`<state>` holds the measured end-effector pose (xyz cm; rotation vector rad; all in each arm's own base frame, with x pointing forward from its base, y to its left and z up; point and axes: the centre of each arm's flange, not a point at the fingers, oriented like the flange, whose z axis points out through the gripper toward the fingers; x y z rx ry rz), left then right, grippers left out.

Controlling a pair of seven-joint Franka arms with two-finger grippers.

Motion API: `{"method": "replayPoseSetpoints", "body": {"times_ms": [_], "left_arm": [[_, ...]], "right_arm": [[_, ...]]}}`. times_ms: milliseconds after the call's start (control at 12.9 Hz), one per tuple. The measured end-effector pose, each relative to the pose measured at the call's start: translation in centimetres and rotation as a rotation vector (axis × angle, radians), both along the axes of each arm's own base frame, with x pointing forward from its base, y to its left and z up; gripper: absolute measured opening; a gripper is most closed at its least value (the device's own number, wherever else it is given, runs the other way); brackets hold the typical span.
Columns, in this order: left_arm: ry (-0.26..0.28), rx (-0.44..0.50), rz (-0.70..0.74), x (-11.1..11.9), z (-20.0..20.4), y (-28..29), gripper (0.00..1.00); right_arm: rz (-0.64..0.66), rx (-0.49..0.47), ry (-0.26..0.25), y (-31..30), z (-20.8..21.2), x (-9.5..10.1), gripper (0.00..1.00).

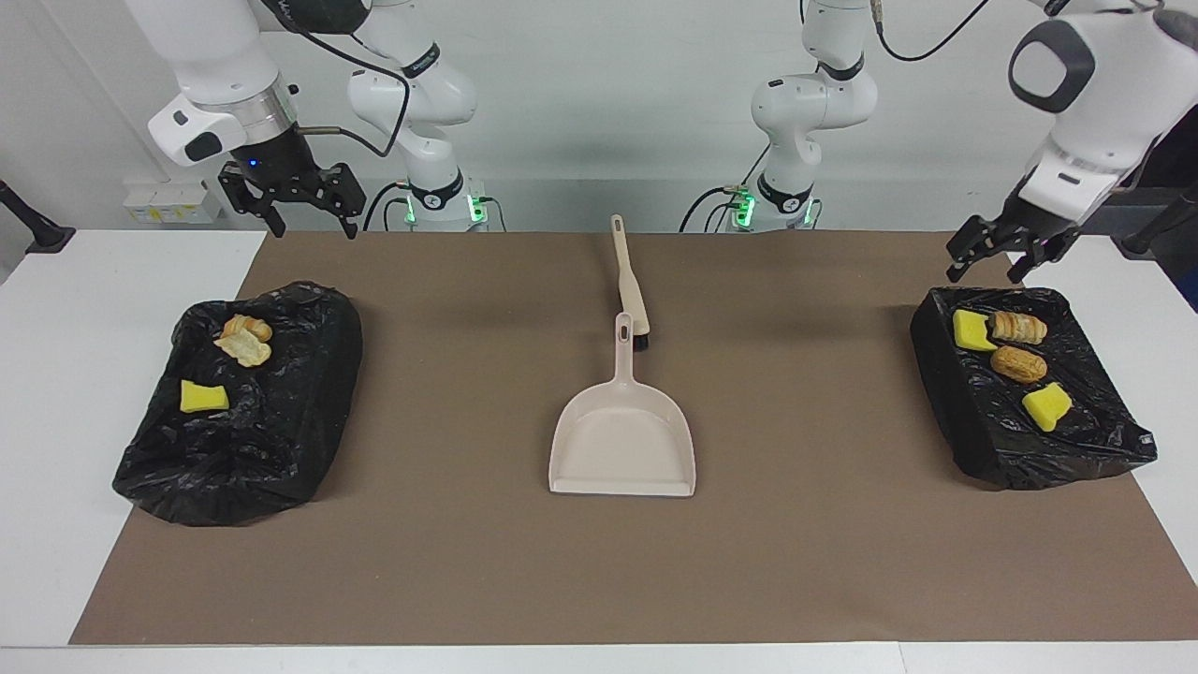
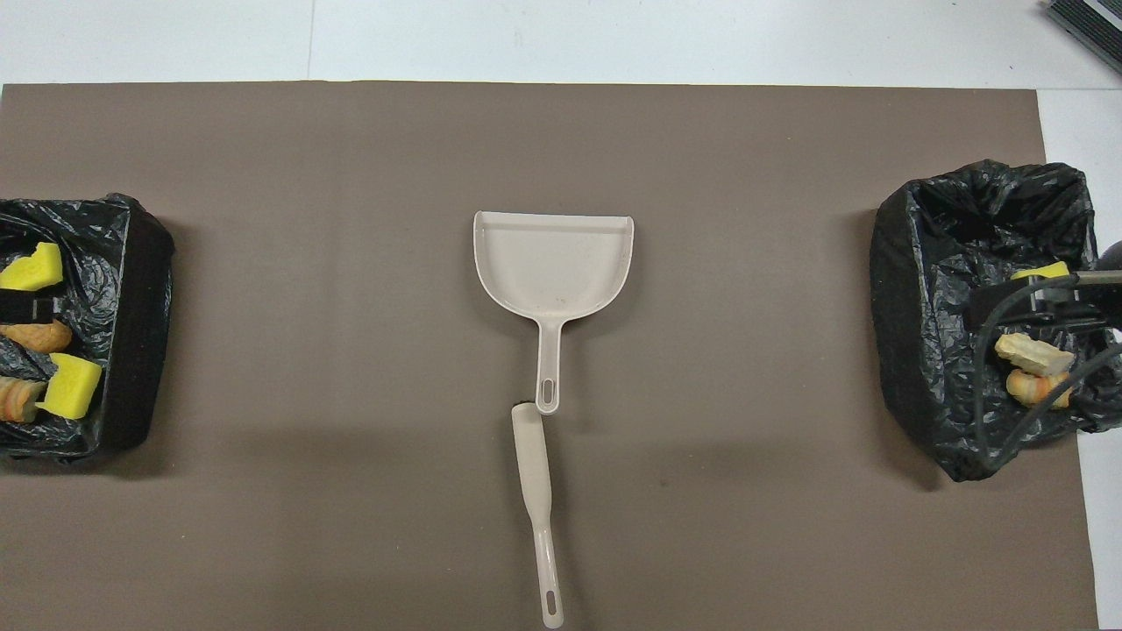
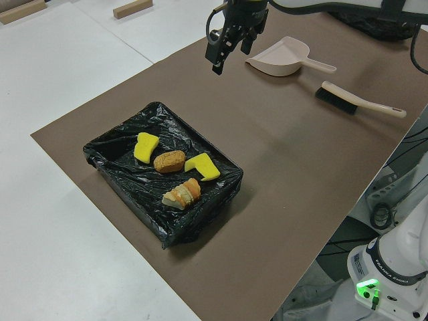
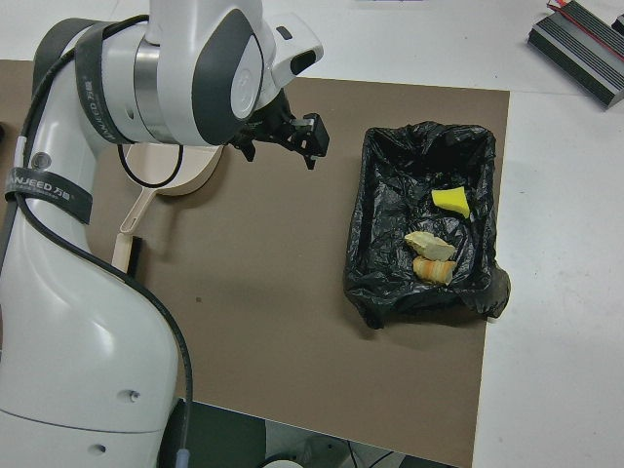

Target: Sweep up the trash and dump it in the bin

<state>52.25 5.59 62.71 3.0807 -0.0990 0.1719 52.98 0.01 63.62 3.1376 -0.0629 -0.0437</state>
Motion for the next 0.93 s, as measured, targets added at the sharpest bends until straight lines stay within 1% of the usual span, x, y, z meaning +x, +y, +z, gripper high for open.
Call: {"method": "replayPoseSetpoints", "body": {"times_ms": [156, 233, 311, 544, 700, 933], "left_arm": [[0.002, 0.001, -0.013, -0.7, 3.3, -0.5, 1.0], [0.013, 0.0, -0.019, -1.2, 4.4, -0.8, 1.0], [0.035, 0.002, -0.025, -1.6, 5.1, -1.3, 1.0], [0.103, 0.027, -0.02, -2.5, 5.3, -5.3, 1.0], [0.119, 0.04, -0.026, -2.6, 5.0, -6.9, 1.0], [0.138, 0.041, -0.031, -2.6, 4.3, -7.2, 1.0]], "right_arm": [[0.0, 0.0, 0.0, 0.0, 0.0, 0.0, 1.0], [0.0, 0.0, 0.0, 0.0, 0.0, 0.0, 1.0], [0.0, 0.0, 0.0, 0.0, 0.0, 0.0, 1.0], [0.0, 0.0, 0.0, 0.0, 0.0, 0.0, 1.0], [0.0, 0.0, 0.0, 0.0, 0.0, 0.0, 1.0], [0.0, 0.0, 0.0, 0.0, 0.0, 0.0, 1.0]]}}
